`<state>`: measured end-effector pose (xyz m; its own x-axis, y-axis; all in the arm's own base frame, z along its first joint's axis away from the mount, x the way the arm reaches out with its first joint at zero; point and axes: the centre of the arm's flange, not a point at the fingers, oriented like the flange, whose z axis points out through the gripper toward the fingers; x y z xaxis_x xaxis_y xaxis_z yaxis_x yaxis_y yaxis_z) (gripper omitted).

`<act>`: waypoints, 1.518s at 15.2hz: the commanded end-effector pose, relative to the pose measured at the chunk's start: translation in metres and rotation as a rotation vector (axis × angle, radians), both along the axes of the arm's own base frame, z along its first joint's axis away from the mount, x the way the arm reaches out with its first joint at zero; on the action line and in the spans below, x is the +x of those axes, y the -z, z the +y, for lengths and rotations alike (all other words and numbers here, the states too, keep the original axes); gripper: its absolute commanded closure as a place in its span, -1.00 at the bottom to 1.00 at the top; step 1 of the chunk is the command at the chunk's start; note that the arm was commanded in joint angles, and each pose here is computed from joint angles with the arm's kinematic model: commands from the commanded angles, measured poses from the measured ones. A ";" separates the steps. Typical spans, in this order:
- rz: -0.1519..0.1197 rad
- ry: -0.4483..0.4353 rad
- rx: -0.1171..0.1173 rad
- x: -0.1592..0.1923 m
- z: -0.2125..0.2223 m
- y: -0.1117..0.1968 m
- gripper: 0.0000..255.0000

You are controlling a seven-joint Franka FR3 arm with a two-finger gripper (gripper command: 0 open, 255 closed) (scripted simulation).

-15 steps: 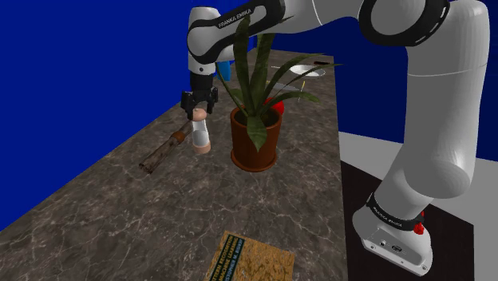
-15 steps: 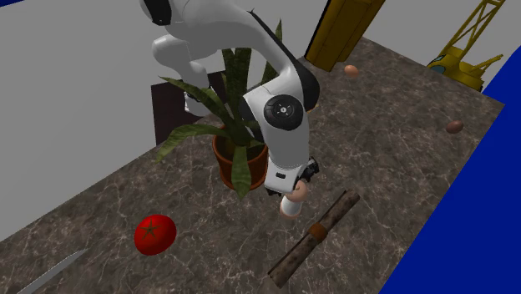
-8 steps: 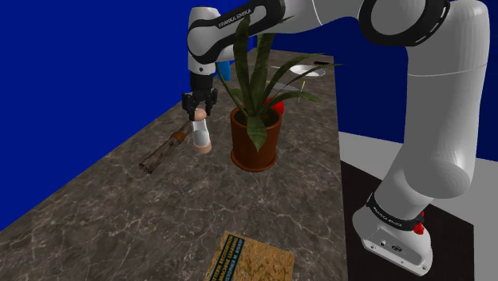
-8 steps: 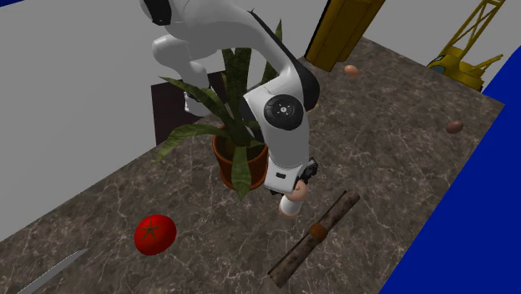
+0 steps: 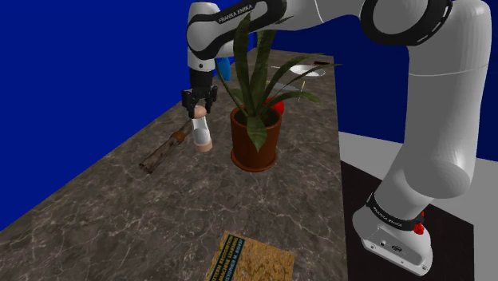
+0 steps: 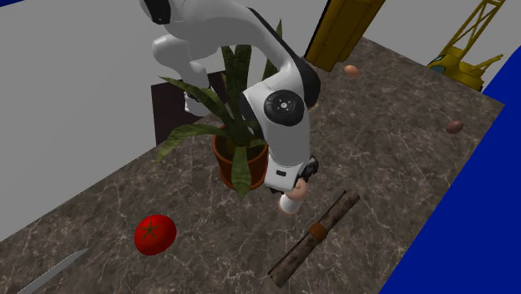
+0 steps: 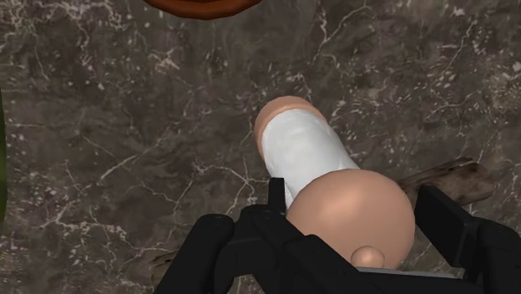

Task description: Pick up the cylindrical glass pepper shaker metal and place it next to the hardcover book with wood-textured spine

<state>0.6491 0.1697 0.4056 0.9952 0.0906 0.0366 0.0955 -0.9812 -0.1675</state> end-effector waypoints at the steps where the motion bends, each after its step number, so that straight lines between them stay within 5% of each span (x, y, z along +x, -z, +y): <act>1: 0.000 0.000 0.000 0.000 0.000 -0.010 1.00; 23: 0.000 0.000 0.000 0.000 0.000 -0.126 1.00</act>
